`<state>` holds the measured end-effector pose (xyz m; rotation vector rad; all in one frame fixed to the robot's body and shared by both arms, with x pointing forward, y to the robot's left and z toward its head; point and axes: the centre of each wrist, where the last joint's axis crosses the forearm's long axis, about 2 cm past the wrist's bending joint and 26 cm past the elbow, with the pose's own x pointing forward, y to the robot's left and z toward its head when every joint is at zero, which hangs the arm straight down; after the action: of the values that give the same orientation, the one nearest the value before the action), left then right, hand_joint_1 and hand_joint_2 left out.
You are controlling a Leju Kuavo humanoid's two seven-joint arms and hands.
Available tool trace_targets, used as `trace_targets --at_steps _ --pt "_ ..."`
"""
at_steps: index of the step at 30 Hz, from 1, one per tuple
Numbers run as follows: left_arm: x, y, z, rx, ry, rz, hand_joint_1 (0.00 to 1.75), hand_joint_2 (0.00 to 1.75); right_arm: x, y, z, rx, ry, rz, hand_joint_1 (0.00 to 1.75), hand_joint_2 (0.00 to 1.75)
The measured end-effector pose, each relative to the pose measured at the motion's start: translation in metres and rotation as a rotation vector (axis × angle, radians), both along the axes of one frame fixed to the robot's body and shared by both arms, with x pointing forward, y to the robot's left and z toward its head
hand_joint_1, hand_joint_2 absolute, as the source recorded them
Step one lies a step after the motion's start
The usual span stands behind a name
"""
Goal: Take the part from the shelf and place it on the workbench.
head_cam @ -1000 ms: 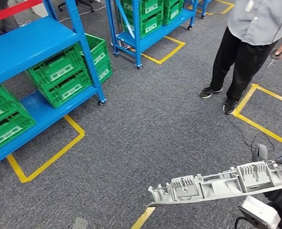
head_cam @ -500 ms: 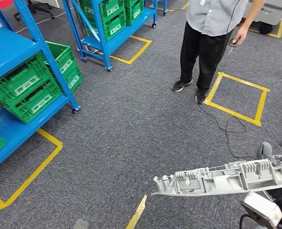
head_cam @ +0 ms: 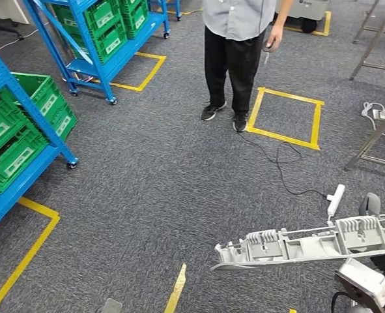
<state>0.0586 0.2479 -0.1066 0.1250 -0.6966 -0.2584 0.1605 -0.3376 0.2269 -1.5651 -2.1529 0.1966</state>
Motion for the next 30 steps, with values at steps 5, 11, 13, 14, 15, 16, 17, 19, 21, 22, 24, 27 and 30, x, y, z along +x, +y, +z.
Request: trace_targets --at_steps 5,11,13,14,15,16,17,19,21,22,24,27,30 --pt "0.000 0.000 0.000 -0.005 -0.001 -0.002 0.00 1.75 0.001 0.000 0.001 0.000 -0.003 -0.002 1.75 1.75" --pt "-0.001 0.001 0.000 -0.004 0.002 -0.002 0.00 1.75 0.001 0.000 0.001 0.000 -0.003 -0.002 1.75 1.75" --pt "-0.001 0.003 0.000 -0.002 0.000 -0.003 0.00 1.75 0.001 -0.001 0.001 -0.001 -0.002 -0.004 1.75 1.75" --pt "-0.001 0.003 0.000 -0.002 -0.003 -0.003 0.00 1.75 0.000 -0.001 0.000 -0.002 0.000 -0.006 1.75 1.75" --pt "-0.001 0.003 0.000 -0.004 -0.007 -0.004 0.00 1.75 -0.001 -0.002 0.000 -0.004 0.002 -0.008 1.75 1.75" --pt "-0.001 0.003 0.000 -0.005 -0.011 -0.005 0.00 1.75 -0.002 -0.003 -0.001 -0.006 0.005 -0.011 1.75 1.75" --pt "-0.001 0.003 0.000 -0.007 -0.014 -0.005 0.00 1.75 -0.002 -0.005 -0.001 -0.010 0.005 -0.015 1.75 1.75" --pt "-0.003 0.003 -0.001 -0.012 -0.015 -0.005 0.00 1.75 -0.002 -0.008 0.000 -0.017 0.002 -0.023 1.75 1.75" --pt "-0.006 0.003 -0.001 -0.015 -0.012 -0.005 0.00 1.75 -0.002 -0.011 -0.001 -0.019 0.005 -0.031 1.75 1.75" --pt "-0.007 0.003 -0.001 -0.016 -0.010 -0.006 0.00 1.75 -0.002 -0.013 -0.001 -0.020 0.008 -0.035 1.75 1.75" --pt "-0.007 0.003 -0.001 -0.017 -0.011 -0.006 0.00 1.75 -0.002 -0.015 -0.002 -0.022 0.014 -0.044 1.75 1.75" --pt "-0.005 0.003 -0.001 -0.016 -0.014 -0.007 0.00 1.75 -0.001 -0.018 -0.001 -0.027 0.013 -0.049 1.75 1.75" --pt "-0.004 0.004 -0.001 -0.015 -0.017 -0.007 0.00 1.75 -0.001 -0.019 -0.002 -0.030 0.017 -0.052 1.75 1.75"
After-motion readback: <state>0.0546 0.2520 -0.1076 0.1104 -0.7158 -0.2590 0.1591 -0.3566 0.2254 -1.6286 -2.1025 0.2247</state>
